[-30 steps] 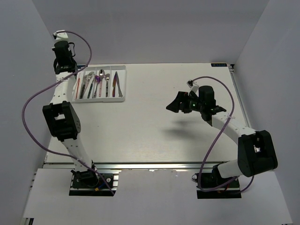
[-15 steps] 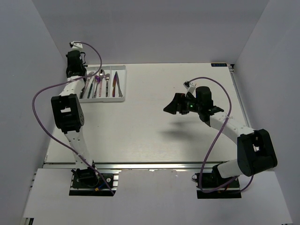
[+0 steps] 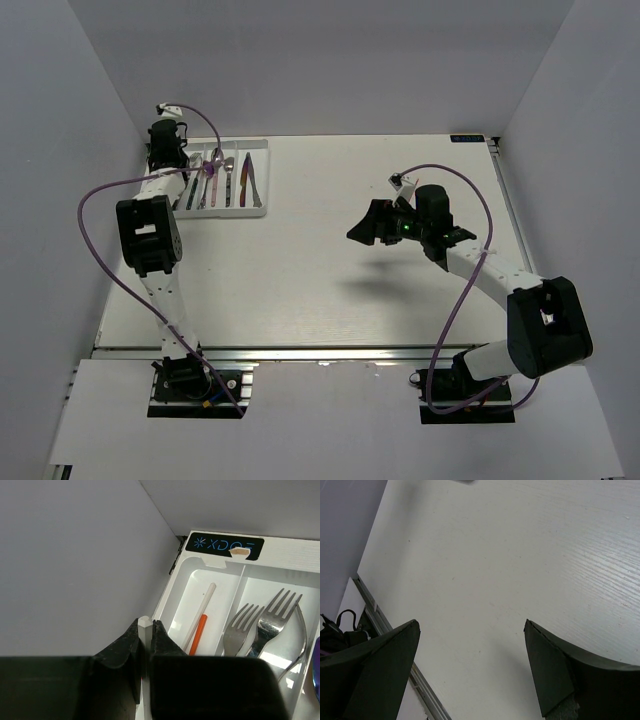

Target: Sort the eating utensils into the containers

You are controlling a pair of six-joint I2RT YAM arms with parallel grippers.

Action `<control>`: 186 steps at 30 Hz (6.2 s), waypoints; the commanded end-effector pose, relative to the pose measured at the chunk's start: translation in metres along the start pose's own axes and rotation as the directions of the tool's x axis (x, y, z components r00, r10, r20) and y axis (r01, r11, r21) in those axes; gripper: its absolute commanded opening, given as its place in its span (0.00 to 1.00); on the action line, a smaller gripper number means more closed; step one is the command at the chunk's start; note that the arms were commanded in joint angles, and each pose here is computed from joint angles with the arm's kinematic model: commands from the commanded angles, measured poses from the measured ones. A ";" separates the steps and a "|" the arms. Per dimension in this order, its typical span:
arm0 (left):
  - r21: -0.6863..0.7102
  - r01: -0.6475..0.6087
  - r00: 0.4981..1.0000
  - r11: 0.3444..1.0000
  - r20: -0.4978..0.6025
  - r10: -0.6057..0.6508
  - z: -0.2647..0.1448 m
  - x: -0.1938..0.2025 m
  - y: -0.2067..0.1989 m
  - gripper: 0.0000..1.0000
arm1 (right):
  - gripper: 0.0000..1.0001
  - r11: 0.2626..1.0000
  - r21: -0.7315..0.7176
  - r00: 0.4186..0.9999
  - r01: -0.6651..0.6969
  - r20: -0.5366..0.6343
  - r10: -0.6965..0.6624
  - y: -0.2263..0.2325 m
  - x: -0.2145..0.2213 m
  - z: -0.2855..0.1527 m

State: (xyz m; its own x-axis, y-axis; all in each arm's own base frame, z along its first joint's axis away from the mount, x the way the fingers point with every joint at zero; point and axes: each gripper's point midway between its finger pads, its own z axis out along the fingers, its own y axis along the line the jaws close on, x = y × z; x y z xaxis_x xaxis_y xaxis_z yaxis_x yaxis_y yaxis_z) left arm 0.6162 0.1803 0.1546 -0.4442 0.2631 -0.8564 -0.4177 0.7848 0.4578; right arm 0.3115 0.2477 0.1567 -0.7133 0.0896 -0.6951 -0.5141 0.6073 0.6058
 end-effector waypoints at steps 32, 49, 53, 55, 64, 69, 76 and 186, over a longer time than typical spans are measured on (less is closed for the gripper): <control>0.268 0.689 0.705 0.673 -0.033 -0.708 -0.216 -0.100 0.076 0.98 | 0.89 0.588 0.805 0.994 -0.085 0.105 0.001 -0.186 -0.100 0.016; 0.338 0.647 0.756 0.683 -0.164 -0.634 -0.258 -0.034 0.043 0.98 | 0.27 0.462 0.878 0.966 -0.124 0.000 0.260 -0.257 0.008 0.023; 0.344 0.641 0.760 0.686 -0.160 -0.629 -0.262 -0.036 0.043 0.98 | 0.03 0.462 0.879 0.949 -0.118 -0.038 0.314 -0.262 0.034 0.019; 0.364 0.634 0.766 0.682 -0.179 -0.617 -0.265 -0.037 0.035 0.98 | 0.00 0.479 0.872 0.947 -0.101 -0.063 0.315 -0.259 0.040 0.017; 0.790 0.608 0.662 0.085 -0.445 -0.603 -0.376 -0.087 -0.124 0.98 | 0.00 0.969 -0.125 0.977 -0.213 -0.006 0.214 -0.039 -0.029 0.054; 0.821 0.549 0.669 -0.159 -0.545 -0.506 -0.446 -0.091 -0.174 0.98 | 0.00 0.863 -0.475 0.977 -0.173 0.026 0.211 0.055 -0.041 0.034; 0.822 0.562 0.697 -0.091 -0.530 -0.483 -0.444 -0.082 -0.192 0.97 | 0.00 0.740 -0.659 0.984 -0.135 0.000 0.179 0.126 -0.044 0.023; 0.424 0.581 0.785 0.695 -0.066 -0.616 -0.406 0.035 0.060 0.98 | 0.89 0.765 0.639 0.922 0.085 0.240 -0.303 -0.007 -0.021 -0.203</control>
State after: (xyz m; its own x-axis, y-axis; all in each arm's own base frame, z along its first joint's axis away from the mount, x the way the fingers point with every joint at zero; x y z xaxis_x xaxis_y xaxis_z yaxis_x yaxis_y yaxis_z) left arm 0.2517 0.0027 0.2563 -0.1383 -0.3124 -0.9398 -0.1699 0.9424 -0.2882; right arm 0.2364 0.0852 0.2552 -0.3761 0.0732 -0.9237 -0.1744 0.9735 0.1482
